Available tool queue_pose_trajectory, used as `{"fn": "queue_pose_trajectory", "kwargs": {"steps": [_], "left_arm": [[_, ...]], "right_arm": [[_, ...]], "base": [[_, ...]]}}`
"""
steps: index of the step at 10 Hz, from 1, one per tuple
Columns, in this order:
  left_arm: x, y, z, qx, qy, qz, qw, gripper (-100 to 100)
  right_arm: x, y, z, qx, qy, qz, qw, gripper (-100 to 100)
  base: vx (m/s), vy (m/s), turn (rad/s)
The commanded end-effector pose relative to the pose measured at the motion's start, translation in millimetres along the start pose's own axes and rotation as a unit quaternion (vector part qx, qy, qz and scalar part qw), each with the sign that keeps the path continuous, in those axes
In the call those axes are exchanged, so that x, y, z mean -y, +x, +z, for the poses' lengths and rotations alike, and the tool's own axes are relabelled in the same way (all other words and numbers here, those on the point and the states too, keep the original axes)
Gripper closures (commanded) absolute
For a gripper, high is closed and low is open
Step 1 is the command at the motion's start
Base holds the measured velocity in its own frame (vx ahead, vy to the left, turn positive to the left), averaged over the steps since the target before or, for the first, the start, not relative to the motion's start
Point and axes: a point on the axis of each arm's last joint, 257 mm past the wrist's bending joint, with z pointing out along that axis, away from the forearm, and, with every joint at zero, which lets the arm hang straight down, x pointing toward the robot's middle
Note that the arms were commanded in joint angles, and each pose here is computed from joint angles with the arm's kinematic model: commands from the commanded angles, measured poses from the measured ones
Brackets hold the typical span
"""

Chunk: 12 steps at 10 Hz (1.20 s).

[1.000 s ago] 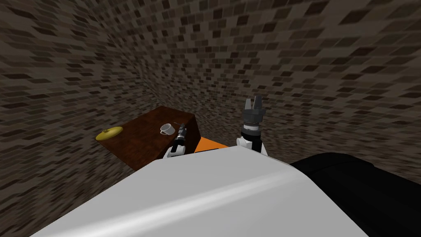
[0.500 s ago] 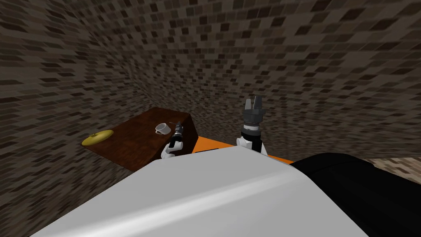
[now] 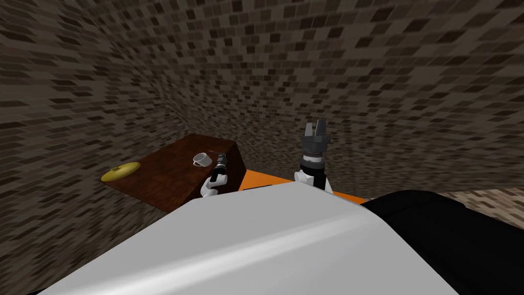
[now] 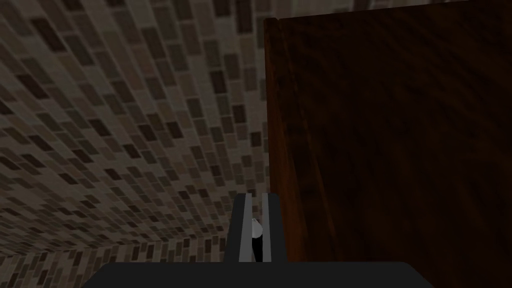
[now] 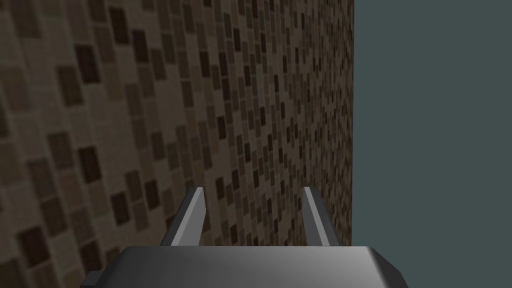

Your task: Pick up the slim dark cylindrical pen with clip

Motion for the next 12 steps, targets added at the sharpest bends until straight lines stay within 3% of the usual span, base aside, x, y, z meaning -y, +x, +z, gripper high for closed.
{"fn": "queue_pose_trajectory", "kwargs": {"steps": [1,3,4,5,10,11,12], "left_arm": [[0.0,0.0,0.0,0.0,0.0,0.0,1.0,100],[1.5,0.1,0.5,0.0,0.002,0.0,1.0,100],[1.5,0.1,0.5,0.0,0.002,0.0,1.0,0],[-0.3,13.6,-11.8,-0.014,0.001,0.004,0.9999,100],[-2.9,61.7,-55.5,-0.055,0.003,0.007,0.9985,100],[-2.6,61.7,-55.5,-0.055,0.003,0.007,0.9985,100],[-1.9,71.2,-64.5,-0.062,0.004,0.006,0.998,100]], "right_arm": [[0.0,0.0,0.0,0.0,0.0,0.0,1.0,0],[0.0,0.0,0.0,0.0,0.0,0.0,1.0,0],[0.0,0.0,0.0,0.0,0.0,0.0,1.0,0],[0.0,0.0,0.0,0.0,0.0,0.0,1.0,0],[0.0,0.0,0.0,0.0,0.0,0.0,1.0,0],[0.0,0.0,0.0,0.0,0.0,0.0,1.0,0],[0.0,0.0,0.0,0.0,0.0,0.0,1.0,0]], "base": [[0.0,0.0,0.0],[0.0,0.0,0.0],[0.0,0.0,0.0],[0.069,0.027,0.222],[0.105,0.027,0.169],[0.061,0.011,0.046],[0.043,0.012,0.073]]}}
